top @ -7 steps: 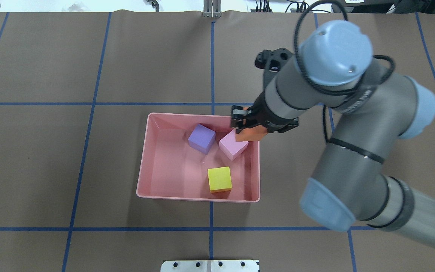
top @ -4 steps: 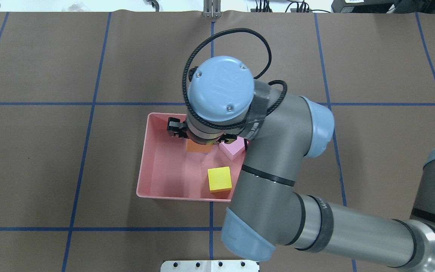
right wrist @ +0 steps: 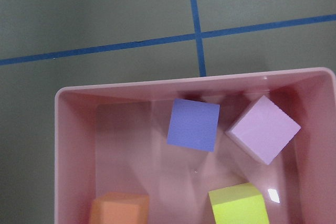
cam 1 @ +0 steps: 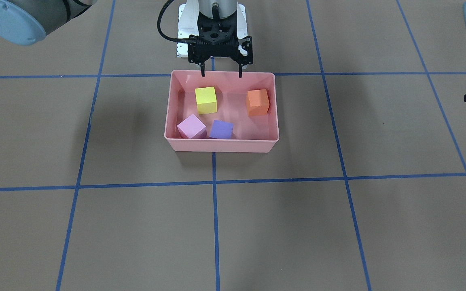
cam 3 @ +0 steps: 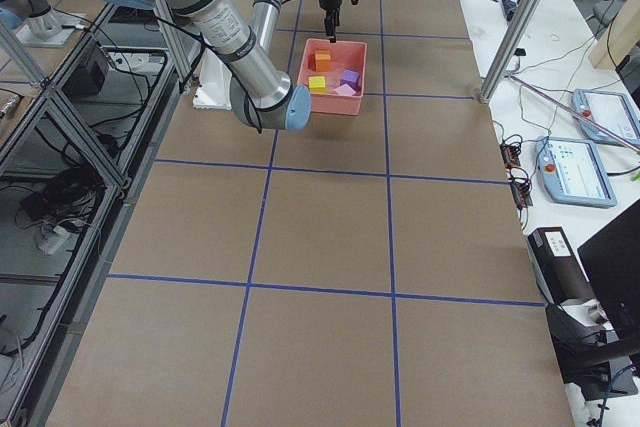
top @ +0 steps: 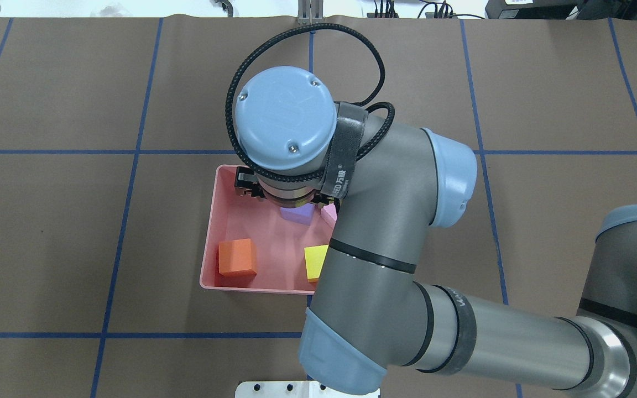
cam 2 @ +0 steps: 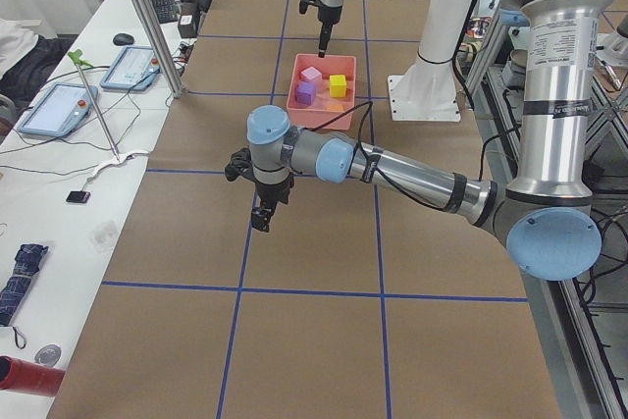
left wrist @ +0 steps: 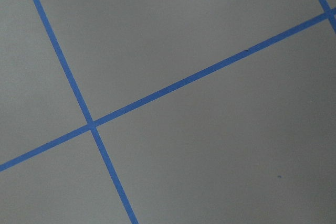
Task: Place blocks into pink bin with both arms
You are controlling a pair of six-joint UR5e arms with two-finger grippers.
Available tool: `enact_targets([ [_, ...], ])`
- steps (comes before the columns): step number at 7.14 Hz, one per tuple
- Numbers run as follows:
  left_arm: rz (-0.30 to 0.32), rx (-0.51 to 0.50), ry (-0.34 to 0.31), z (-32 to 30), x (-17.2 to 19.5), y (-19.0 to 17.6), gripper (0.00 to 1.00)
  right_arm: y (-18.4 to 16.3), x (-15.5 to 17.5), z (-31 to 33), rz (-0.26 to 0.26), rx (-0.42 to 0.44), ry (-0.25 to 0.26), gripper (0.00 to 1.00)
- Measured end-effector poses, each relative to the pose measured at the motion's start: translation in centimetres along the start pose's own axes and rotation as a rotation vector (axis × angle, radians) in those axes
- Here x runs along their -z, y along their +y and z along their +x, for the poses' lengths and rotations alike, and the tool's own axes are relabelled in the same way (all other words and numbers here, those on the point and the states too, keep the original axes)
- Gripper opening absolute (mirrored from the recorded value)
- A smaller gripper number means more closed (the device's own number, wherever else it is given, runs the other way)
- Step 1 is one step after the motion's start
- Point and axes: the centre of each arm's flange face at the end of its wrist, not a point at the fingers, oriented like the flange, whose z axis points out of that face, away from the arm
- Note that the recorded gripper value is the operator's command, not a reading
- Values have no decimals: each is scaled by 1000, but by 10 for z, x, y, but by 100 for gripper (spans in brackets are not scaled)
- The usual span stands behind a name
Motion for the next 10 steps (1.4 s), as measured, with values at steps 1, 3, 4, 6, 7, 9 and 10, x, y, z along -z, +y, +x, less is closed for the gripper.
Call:
enact_targets([
  [1, -9, 22, -4, -8, -2, 9, 100, -28, 11, 27, -9, 23, 3, 100],
  [3, -16, 143, -18, -45, 0, 41, 100, -97, 29, 117, -37, 102, 6, 100],
  [4, -9, 219, -26, -71, 5, 63, 100, -132, 34, 172, -52, 158, 17, 100],
  [6, 7, 258, -34, -96, 13, 87, 100, -188, 40, 286, -74, 275, 51, 100],
  [7, 11, 257, -35, -98, 16, 92, 100, -208, 43, 342, -87, 320, 68, 100],
  [9, 13, 255, -36, -96, 18, 97, 100, -227, 42, 454, -119, 345, 101, 100],
  [10, 4, 256, -34, -96, 14, 104, 100, -228, 38, 513, -144, 364, 122, 100],
])
